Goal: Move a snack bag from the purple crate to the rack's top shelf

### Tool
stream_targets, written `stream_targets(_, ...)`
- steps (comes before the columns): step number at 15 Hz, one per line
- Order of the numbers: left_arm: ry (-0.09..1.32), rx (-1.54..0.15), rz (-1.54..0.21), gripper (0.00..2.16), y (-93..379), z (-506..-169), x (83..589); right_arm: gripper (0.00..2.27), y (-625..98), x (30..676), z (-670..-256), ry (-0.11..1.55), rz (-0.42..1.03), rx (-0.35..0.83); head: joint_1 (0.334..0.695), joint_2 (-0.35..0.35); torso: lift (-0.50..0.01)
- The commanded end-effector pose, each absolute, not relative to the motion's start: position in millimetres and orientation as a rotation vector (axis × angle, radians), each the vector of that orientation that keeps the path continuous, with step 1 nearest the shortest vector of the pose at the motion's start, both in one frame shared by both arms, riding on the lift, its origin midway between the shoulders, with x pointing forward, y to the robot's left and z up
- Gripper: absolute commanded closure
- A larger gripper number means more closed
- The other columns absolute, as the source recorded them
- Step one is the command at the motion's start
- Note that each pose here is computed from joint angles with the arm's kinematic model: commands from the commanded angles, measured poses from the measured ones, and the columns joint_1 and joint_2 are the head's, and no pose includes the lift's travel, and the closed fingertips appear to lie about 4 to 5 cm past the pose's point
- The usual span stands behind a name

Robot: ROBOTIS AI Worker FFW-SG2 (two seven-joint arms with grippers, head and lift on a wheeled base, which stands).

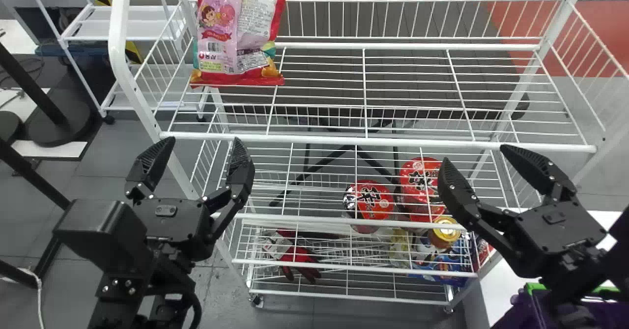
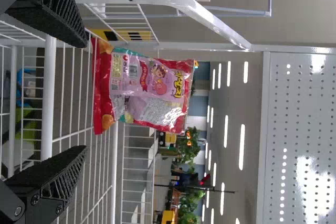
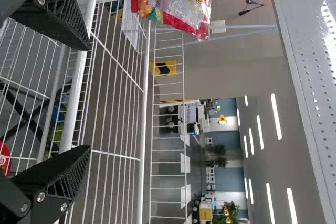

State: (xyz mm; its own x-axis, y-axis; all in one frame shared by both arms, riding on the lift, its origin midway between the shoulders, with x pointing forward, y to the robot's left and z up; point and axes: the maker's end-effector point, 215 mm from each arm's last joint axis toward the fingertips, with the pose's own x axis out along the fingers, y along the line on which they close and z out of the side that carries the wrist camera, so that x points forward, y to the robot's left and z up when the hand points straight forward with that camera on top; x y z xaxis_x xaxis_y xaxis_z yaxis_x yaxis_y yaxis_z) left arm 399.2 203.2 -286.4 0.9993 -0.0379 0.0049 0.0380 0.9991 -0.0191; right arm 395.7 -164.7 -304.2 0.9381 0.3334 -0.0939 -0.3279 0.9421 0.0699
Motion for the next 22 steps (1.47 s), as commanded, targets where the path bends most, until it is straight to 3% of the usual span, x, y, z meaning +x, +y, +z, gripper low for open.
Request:
stream_targets(1,-0.003,-0.020,-0.038,0.13,203.5,-286.9,398.9,0.16,-164.2,395.5,-304.7,0.105,0.340,0.052,0.695,0.055,-0.153)
stream_targets(22,-0.001,-0.023,-0.034,0.13,203.2,-287.2,393.7,0.16,-166.3,391.6,-301.1,0.083,0.339,0.050,0.695,0.054,-0.237)
